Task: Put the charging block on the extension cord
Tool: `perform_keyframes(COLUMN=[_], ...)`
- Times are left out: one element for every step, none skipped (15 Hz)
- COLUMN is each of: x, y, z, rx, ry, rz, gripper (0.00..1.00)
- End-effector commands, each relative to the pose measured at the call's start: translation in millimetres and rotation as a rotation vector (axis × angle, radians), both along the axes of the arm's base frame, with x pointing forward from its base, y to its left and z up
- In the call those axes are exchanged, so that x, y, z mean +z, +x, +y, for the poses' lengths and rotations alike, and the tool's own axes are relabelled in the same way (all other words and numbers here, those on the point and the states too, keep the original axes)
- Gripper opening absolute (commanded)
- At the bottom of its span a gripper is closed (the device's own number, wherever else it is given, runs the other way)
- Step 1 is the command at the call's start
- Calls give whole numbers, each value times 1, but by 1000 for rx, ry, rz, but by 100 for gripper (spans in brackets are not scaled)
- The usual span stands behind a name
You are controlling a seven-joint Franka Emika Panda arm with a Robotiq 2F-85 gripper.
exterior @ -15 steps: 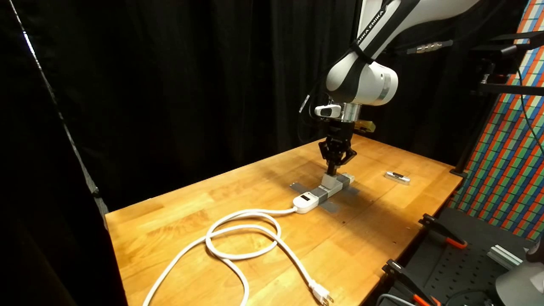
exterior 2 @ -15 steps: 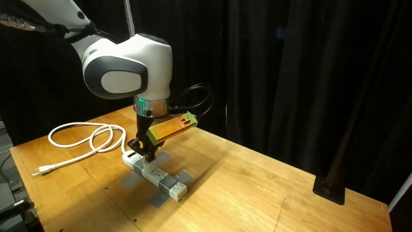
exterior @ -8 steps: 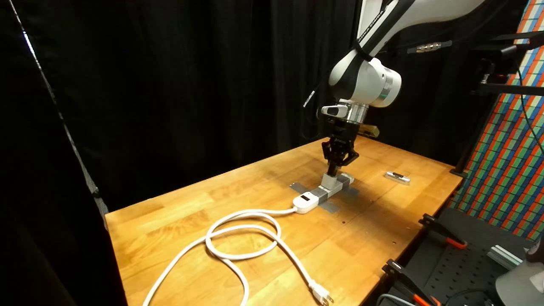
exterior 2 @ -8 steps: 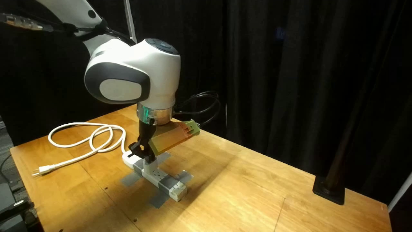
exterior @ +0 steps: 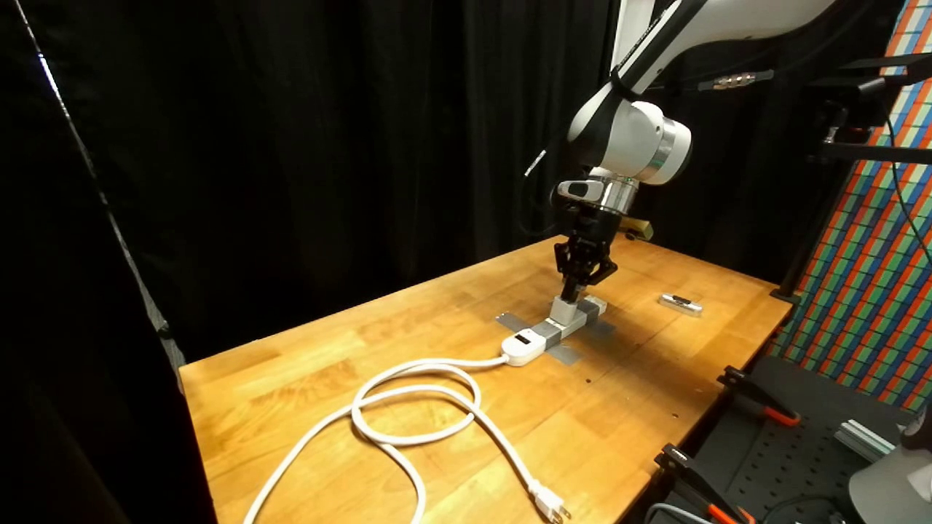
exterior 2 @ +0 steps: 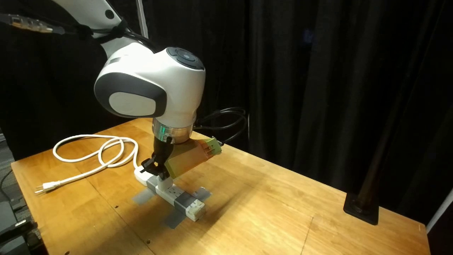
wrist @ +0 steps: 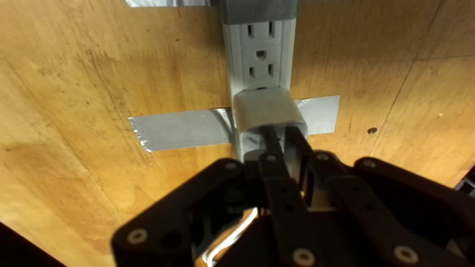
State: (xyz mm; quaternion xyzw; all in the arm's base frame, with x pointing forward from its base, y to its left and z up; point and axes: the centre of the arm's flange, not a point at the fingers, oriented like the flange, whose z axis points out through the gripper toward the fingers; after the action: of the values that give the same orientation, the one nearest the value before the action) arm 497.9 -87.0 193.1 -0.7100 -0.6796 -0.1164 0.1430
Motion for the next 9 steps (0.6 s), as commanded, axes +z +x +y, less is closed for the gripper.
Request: perform_keyframes(x=[-67,-66,-66,-66,-66,-66,-66,-66,-65], y=[-24,-26,-26,-26,-25,-25,-25,-26,-26], z=[24,25,25,26,26,26,26,27,27], rx=[45,49,52,56,56,55,57,62,65], ry=[29,22,17,13,12,7,0,-3,-7], rz=[126,129,131,130,132,133,134,136,136], gripper=[13,13,13,13,13,13,13,13,13])
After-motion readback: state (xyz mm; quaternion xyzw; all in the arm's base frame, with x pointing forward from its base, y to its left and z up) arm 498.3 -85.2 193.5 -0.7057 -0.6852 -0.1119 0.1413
